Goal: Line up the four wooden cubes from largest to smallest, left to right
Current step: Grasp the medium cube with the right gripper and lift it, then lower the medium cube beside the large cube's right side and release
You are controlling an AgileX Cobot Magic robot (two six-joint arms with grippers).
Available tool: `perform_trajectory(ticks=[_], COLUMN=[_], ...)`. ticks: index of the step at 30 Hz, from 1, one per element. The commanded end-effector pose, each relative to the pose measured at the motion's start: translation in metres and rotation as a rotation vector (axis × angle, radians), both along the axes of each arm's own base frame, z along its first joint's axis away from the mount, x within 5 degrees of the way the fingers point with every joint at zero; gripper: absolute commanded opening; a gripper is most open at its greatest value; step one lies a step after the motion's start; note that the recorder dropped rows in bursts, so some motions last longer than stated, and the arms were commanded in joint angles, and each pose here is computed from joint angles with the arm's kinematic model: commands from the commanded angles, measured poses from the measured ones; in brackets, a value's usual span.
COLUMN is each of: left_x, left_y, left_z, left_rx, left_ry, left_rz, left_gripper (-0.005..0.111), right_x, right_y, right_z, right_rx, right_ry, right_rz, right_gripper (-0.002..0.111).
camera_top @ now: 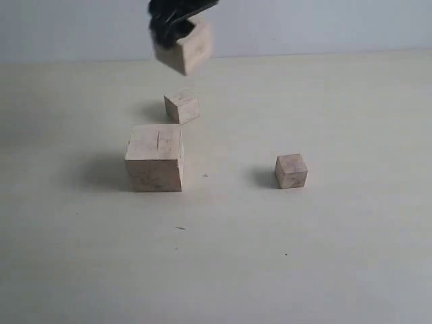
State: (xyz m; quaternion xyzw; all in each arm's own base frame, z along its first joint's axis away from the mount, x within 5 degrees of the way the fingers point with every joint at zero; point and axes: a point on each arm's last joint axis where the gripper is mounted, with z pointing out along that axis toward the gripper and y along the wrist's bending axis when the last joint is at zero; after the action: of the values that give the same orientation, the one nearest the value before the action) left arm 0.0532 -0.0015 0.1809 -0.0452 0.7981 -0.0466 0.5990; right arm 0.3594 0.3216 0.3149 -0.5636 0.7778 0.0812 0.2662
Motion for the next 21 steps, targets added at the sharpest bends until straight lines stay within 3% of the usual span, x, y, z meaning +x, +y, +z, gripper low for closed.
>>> perform_trajectory(ticks=[1, 8, 15, 21], left_x=[0.000, 0.000, 0.000, 0.000], left_y=[0.000, 0.000, 0.000, 0.000], left_z=[0.000, 0.000, 0.000, 0.000], left_rx=[-0.005, -0.005, -0.005, -0.005], left_ry=[-0.010, -0.010, -0.010, -0.010], left_rz=[-0.005, -0.005, -0.005, -0.005], left_gripper=[0.000, 0.000, 0.000, 0.000], right_x=[0.019, 0.021, 0.001, -0.009], right_y=[-0.041, -0.058, -0.043, -0.019], right_z=[0.015, -0.049, -0.119, -0.143], right_rx=[0.022, -0.079, -0.163, -0.177], right_ry=[-0.008, 0.093, 0.256, 0.236], right_rz=[0.144, 0.368, 0.506, 0.538], right_gripper=[0.000, 0.000, 0.000, 0.000])
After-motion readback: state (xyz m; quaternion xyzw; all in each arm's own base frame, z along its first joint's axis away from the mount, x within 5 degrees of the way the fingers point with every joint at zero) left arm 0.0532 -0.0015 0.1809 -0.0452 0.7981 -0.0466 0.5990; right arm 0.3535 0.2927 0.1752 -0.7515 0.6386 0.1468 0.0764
